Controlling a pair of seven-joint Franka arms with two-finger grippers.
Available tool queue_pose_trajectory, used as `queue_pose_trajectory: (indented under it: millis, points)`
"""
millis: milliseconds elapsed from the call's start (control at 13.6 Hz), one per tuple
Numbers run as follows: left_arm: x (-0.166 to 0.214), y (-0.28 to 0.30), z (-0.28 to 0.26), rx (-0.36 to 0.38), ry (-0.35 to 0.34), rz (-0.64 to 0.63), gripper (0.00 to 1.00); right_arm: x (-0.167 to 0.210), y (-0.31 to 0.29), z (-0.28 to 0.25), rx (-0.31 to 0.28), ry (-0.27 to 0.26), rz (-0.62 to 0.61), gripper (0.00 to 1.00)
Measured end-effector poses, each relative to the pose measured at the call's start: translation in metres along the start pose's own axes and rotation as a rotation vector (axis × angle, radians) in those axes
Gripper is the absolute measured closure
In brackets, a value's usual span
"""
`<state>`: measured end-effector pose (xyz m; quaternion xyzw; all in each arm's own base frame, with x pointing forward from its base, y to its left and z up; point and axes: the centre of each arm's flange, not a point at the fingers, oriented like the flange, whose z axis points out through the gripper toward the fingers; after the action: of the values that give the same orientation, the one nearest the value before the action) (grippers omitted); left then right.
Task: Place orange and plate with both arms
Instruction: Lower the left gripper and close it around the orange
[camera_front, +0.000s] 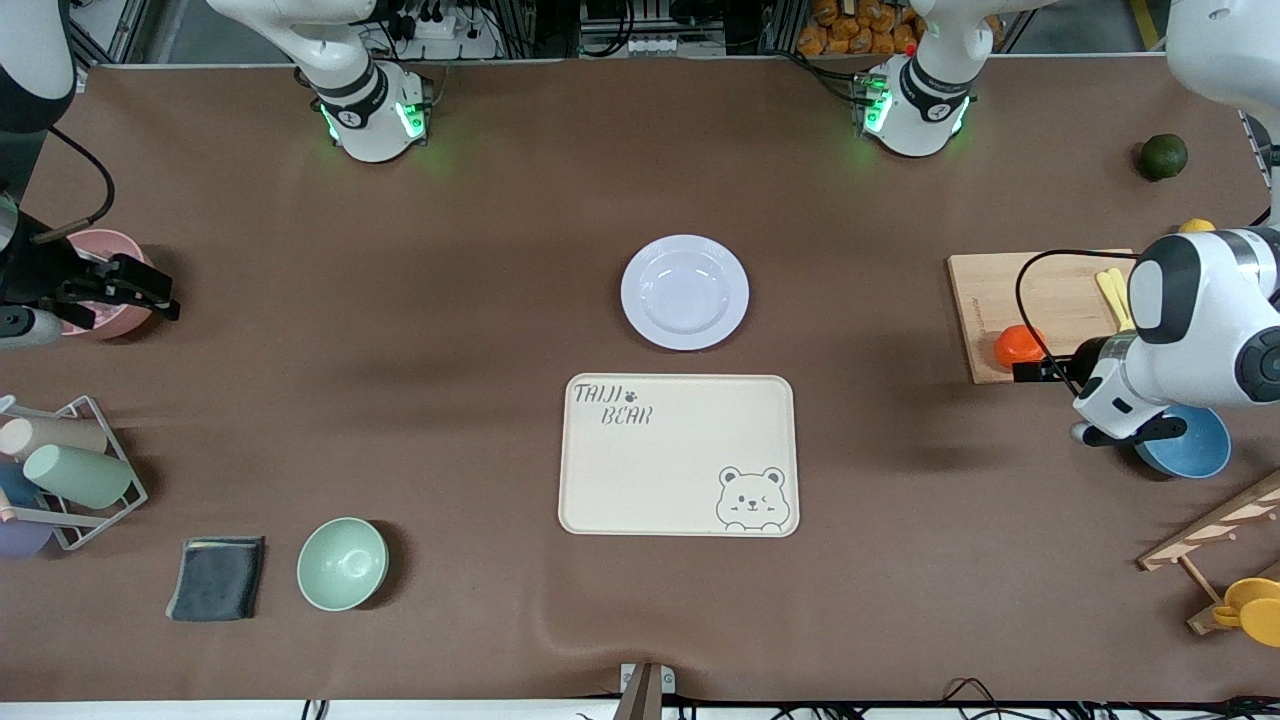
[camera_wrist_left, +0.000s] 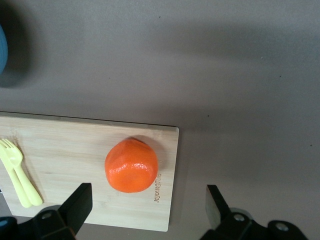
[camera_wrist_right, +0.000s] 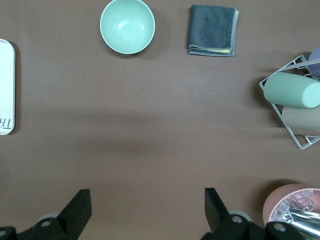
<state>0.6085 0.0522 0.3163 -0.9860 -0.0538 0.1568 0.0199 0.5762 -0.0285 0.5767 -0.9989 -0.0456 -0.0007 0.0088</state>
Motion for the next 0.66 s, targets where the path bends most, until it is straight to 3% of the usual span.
queue_pose_trajectory:
  millis: [221, 664]
  points:
    - [-0.002, -0.003, 0.010, 0.043, -0.008, 0.032, 0.00, 0.000, 0.000, 0.000, 0.000, -0.001, 0.001, 0.00]
    - [-0.012, 0.001, 0.055, 0.081, 0.017, 0.258, 0.00, 0.000, 0.000, 0.000, 0.000, -0.001, 0.004, 0.00]
